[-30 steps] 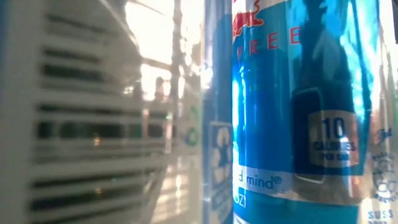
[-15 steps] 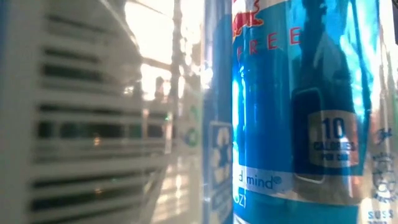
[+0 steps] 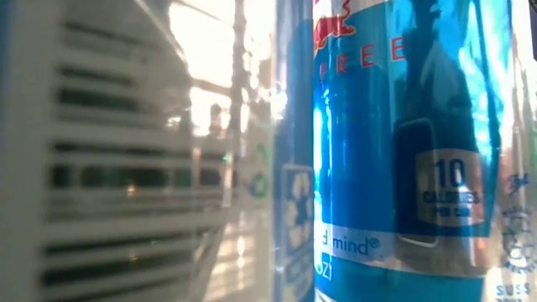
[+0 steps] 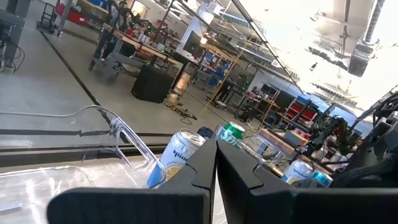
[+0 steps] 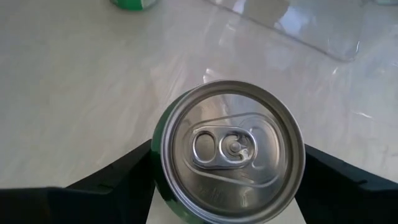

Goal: Sort soda cans
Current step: Put the center green soda can into the top right transparent bin

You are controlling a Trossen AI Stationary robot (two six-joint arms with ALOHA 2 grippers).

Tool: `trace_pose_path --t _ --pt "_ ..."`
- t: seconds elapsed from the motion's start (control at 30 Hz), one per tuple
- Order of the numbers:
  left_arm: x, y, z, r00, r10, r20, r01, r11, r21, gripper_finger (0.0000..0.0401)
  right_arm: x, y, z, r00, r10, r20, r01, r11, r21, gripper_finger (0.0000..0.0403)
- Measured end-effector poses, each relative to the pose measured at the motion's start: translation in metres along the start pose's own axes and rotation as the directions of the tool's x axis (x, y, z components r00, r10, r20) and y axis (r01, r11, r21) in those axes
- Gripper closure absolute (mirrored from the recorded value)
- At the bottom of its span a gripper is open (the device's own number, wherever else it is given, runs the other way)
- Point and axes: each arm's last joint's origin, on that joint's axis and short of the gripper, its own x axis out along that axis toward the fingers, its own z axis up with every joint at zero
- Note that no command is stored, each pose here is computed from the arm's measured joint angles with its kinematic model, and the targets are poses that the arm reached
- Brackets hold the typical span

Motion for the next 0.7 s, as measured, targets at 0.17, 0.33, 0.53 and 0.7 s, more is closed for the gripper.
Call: trace_pose_path --t 0.17,0.33,0.53,0.7 --pt "0.0 0.0 0.0 1.0 0.0 0.0 0.0 1.0 0.0 0.0391 0.0 0.001 0.002 1.0 0.011 0.016 -0.011 1.0 0.003 0.011" --pt "0.0 0.0 0.0 1.0 0.0 0.0 0.0 1.0 0.0 0.0391 -0.016 0.006 0.015 0.997 -0.008 0.079 0.01 1.0 -0.024 0.011" --pt "0.0 0.0 0.0 1.0 -0.001 -0.001 0.001 1.0 0.0 0.0391 -0.073 0.012 0.044 0.968 -0.133 0.213 0.152 0.986 -0.075 0.011" --pt "0.0 0.0 0.0 1.0 0.0 0.0 0.0 1.0 0.0 0.0391 -0.145 0.015 0.051 0.917 -0.342 0.205 0.359 0.932 -0.05 0.011"
